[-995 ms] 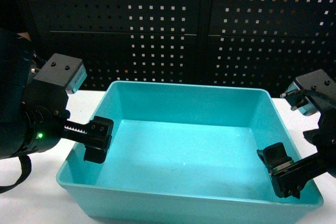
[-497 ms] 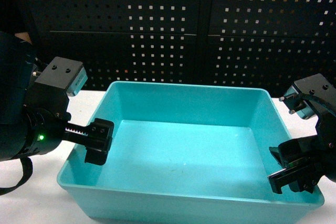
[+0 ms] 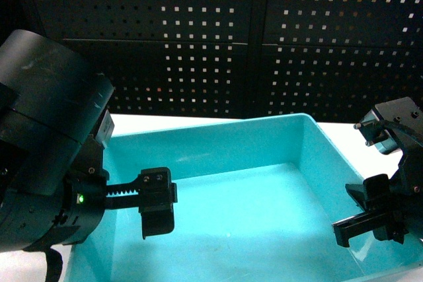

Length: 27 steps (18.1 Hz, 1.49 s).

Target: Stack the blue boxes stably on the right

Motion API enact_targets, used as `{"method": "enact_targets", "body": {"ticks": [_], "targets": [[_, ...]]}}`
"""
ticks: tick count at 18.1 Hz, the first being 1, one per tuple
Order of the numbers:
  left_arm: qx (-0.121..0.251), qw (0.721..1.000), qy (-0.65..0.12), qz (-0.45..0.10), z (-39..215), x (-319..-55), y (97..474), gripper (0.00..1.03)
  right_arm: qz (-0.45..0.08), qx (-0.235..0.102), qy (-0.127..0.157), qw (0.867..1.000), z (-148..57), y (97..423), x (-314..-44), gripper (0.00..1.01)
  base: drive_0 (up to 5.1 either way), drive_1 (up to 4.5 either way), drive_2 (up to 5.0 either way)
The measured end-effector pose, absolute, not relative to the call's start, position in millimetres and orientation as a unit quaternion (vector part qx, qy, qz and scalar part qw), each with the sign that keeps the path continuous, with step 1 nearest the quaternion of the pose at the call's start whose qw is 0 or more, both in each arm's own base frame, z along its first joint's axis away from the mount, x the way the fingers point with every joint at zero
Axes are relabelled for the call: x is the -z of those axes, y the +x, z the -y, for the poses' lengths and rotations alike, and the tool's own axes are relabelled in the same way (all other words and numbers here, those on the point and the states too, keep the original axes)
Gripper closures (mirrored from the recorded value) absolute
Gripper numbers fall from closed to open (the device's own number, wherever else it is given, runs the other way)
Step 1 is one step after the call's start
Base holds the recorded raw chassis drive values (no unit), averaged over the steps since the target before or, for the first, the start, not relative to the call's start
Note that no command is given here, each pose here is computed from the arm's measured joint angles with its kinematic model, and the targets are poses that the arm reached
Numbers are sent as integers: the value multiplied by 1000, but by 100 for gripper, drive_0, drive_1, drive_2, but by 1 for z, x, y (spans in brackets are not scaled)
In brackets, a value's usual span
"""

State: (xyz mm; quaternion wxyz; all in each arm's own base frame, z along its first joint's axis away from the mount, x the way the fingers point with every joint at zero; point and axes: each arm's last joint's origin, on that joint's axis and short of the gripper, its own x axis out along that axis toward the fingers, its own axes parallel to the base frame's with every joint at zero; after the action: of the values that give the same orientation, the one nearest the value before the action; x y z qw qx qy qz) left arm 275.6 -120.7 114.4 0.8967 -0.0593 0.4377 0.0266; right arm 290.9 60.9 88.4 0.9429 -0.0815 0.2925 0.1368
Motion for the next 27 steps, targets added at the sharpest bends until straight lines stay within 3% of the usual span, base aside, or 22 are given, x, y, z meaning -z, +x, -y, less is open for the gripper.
{"method": "enact_targets", "body": {"ticks": [3,8,12,14,25,26,27], "targets": [[-60,896,-70,-435,121,-111,267,8,-290,-136,-81,944,-60,287,-86,99,0,0,0],[-93,886,-91,-444,113,-103,259,53,-289,-130,-79,945,-55,280,-84,99,0,0,0],[-81,887,-102,-444,115,-103,259,89,-288,-129,-80,945,-54,277,-83,99,0,0,0],[-76,887,-104,-442,115,-103,258,102,-287,-130,-80,946,-54,277,-83,99,0,0,0],[-56,905,-88,-412,105,-102,254,101,-286,-138,-65,946,-54,271,-91,99,0,0,0],[-50,914,-79,-394,102,-106,258,101,-278,-140,-59,949,-54,271,-97,99,0,0,0],[-24,938,-47,-342,100,-128,267,101,-239,-135,-42,961,-55,274,-121,99,0,0,0]]}}
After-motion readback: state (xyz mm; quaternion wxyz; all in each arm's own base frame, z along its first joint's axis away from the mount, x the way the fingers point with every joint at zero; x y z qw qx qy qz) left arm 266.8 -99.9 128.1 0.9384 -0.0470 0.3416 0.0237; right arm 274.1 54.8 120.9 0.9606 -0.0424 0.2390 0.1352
